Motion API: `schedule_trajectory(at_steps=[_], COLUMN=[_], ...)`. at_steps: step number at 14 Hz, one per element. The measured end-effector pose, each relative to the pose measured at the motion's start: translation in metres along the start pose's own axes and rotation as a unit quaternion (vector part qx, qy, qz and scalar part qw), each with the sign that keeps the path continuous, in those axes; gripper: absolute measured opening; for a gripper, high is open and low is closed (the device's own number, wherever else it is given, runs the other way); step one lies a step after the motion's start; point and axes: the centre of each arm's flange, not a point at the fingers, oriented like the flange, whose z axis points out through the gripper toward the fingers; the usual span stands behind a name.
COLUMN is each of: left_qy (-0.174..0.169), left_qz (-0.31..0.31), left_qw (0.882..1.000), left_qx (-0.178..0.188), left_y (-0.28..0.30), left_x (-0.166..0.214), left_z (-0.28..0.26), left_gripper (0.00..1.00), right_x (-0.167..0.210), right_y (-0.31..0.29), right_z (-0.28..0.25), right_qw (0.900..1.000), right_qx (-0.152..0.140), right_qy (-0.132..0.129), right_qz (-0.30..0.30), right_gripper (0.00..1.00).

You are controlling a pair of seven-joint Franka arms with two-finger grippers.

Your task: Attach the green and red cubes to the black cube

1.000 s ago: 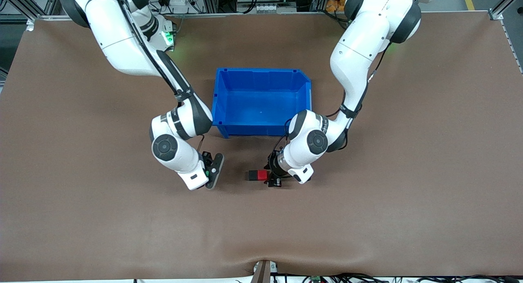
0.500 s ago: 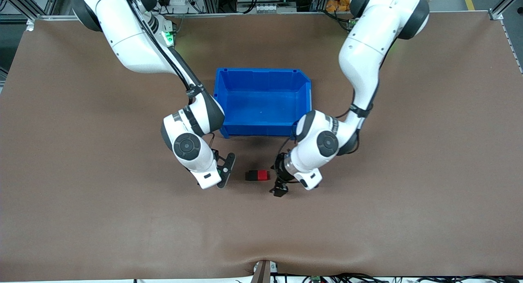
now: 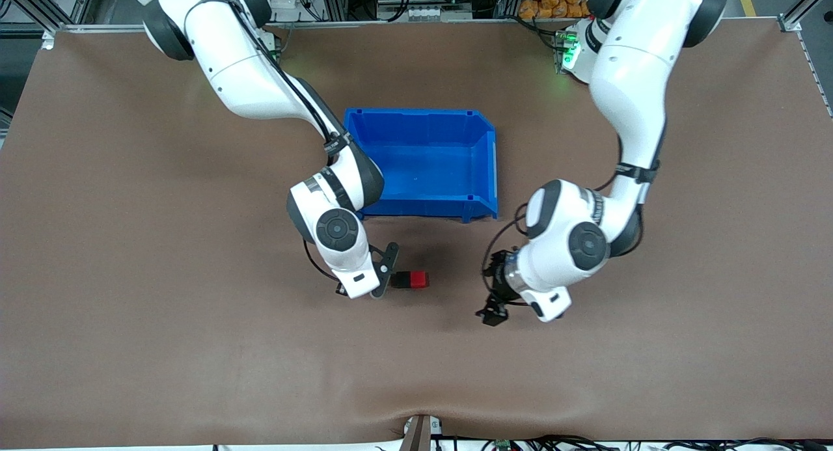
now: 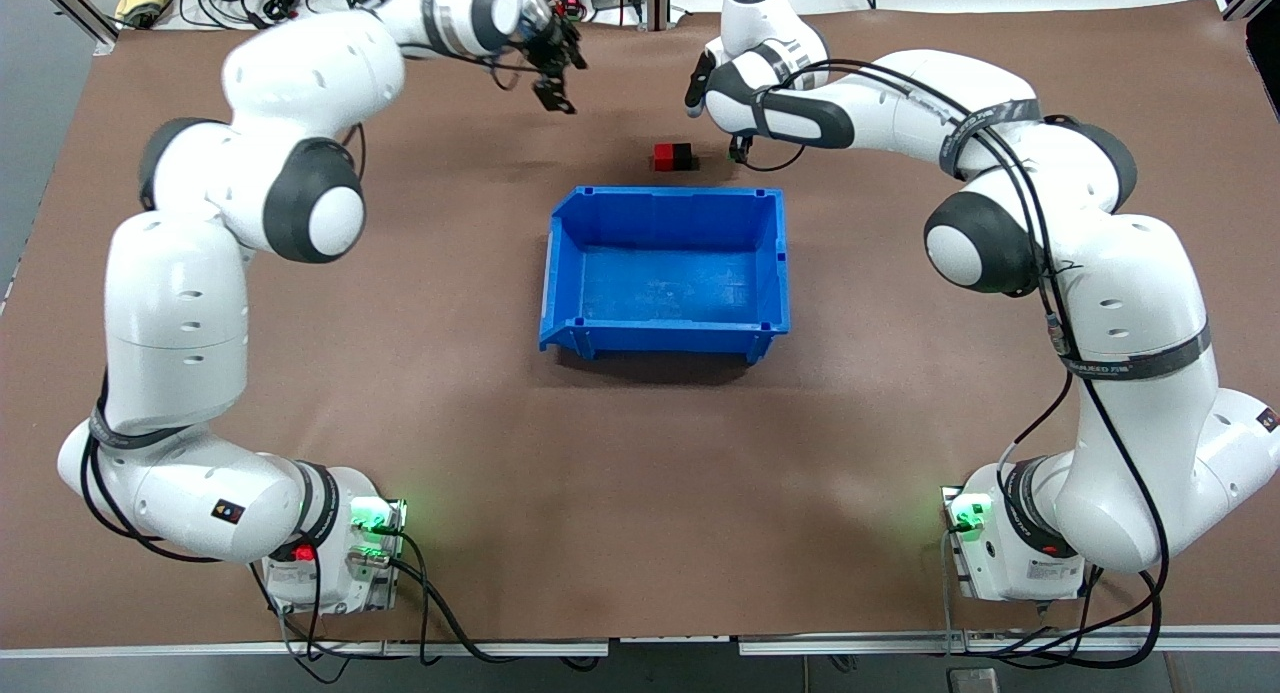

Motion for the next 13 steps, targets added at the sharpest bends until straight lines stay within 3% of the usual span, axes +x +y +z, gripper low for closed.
schedule_trajectory(at_steps=[5,8,11,13], left_qy=[0.001,0.018,0.055,0.073], left_qz=[0.105,0.19,0.277,0.356], left_qw=[0.994,0.98,0.955,0.925], left_qx=[0.034,0.061,0.087,0.108], left_y=[-0.003,-0.017,-0.035,-0.049], left_x=[0.067,0.105,0.12,0.116], left_z=[-0.096,-0.162,-0.224,-0.265], left_gripper=[1.0,1.0,1.0,1.0], right_x=[0.021,0.032,0.037,0.039], right_y=[-0.014,-0.024,-0.025,-0.024], right_z=[0.009,0.018,0.023,0.02], right_qw=[1.0,1.0,0.999,0.999], right_qx=[-0.02,-0.025,-0.031,-0.035], right_qy=[-0.009,-0.007,-0.001,0.004], right_qz=[-0.013,-0.013,-0.014,-0.011], right_gripper=[0.39,0.39,0.39,0.39])
